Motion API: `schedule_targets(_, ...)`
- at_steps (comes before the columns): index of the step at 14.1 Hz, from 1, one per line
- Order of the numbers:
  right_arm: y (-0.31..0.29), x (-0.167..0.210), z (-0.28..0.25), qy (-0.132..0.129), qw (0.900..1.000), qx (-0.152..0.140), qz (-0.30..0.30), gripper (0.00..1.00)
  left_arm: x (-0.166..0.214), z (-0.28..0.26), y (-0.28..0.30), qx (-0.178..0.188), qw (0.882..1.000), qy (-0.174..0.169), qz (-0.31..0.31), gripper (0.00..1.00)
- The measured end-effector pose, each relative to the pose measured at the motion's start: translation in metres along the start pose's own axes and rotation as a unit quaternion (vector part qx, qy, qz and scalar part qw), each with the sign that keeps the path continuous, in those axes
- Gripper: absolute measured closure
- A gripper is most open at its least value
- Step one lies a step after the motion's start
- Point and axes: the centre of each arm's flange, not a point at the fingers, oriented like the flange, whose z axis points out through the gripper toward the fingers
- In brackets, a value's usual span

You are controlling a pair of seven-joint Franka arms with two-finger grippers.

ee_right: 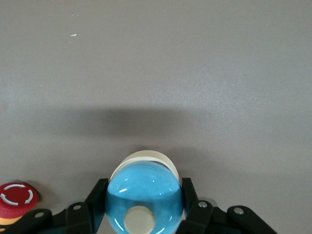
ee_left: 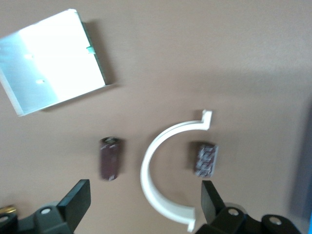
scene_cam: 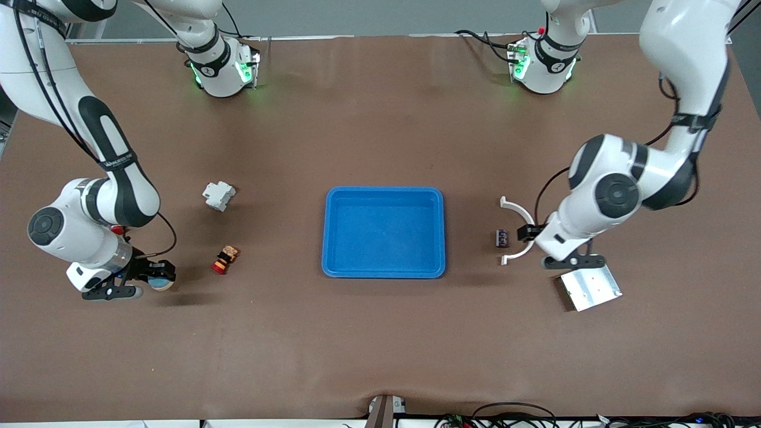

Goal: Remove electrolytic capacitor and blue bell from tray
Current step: 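Release the capacitor beside the clip and retract the left gripper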

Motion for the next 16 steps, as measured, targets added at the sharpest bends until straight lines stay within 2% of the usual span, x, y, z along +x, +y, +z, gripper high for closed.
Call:
schedule_targets(4, 0.029, -0.008, -0.004, -0.036, 0.999, 0.012, 0.008, 0.35, -0.015, -0.051, -0.094, -0.034, 0.999, -0.024, 0.033, 0.0)
schedule_targets(8, 0.067, -0.013, -0.013, -0.037, 0.999, 0.014, -0.01, 0.35, -0.036, -0.081, -0.175, -0.048, 0.997, -0.03, 0.048, 0.0)
schedule_targets(13, 0.08, -0.022, 0.007, -0.051, 0.998, 0.024, -0.011, 0.35, -0.059, -0.113, -0.185, -0.026, 0.999, -0.019, 0.034, 0.0)
schedule_targets(16, 0.077, -0.018, 0.024, -0.054, 0.998, 0.031, -0.013, 0.35, -0.074, -0.145, -0.171, -0.019, 0.999, 0.013, 0.022, 0.0)
